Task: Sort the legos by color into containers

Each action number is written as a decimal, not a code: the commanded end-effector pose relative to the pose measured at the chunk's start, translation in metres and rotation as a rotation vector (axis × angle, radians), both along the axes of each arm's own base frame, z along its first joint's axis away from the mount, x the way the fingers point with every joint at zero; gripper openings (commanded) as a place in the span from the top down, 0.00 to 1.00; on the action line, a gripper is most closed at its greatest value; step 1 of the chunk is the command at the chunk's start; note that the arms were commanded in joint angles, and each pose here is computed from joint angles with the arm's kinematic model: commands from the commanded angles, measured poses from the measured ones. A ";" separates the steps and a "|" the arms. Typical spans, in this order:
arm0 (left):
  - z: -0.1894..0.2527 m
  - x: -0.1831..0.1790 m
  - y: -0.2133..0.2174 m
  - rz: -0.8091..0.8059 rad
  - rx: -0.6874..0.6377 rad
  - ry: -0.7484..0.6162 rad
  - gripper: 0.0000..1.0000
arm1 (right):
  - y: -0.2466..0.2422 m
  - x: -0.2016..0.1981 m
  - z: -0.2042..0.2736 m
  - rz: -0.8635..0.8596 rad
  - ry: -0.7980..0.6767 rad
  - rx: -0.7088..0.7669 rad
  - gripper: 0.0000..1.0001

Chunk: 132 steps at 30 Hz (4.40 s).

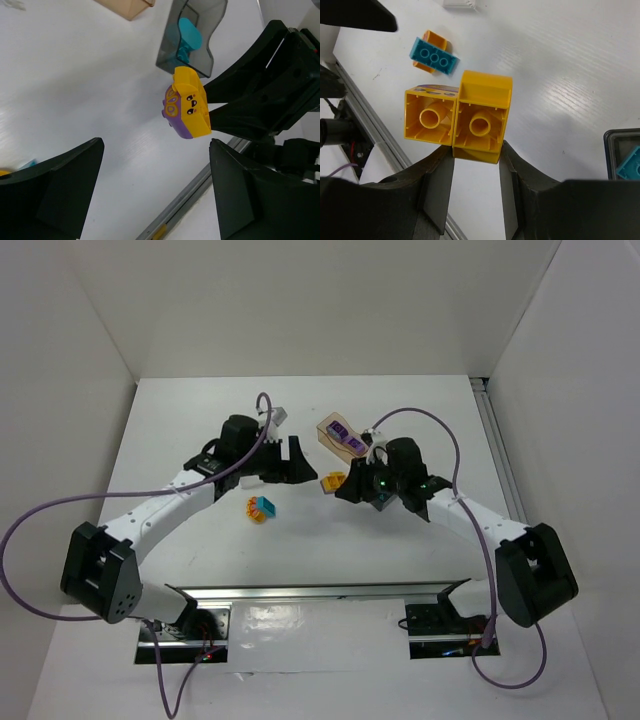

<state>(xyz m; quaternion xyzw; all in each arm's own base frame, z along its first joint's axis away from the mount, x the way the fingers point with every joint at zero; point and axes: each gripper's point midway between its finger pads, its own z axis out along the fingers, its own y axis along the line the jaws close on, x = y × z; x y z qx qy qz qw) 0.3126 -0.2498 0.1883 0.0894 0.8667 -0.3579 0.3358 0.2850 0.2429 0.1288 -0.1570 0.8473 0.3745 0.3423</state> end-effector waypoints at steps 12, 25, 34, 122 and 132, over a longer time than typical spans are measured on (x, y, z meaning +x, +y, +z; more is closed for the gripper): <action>-0.002 -0.006 -0.056 -0.009 -0.405 0.285 0.08 | -0.008 0.006 0.024 -0.030 -0.061 -0.022 0.73; -0.028 -0.006 -0.078 -0.054 -0.459 0.334 0.19 | 0.001 0.003 0.028 0.003 -0.067 -0.007 0.73; -0.036 -0.008 -0.085 -0.063 -0.437 0.349 0.32 | 0.003 0.006 0.030 -0.001 -0.068 0.001 0.73; -0.086 0.022 -0.015 0.133 0.290 0.194 1.00 | -0.060 0.083 0.061 -0.496 -0.117 -0.139 0.15; -0.093 0.022 -0.035 0.042 0.279 0.169 0.09 | -0.072 0.061 0.039 -0.496 -0.054 -0.144 0.13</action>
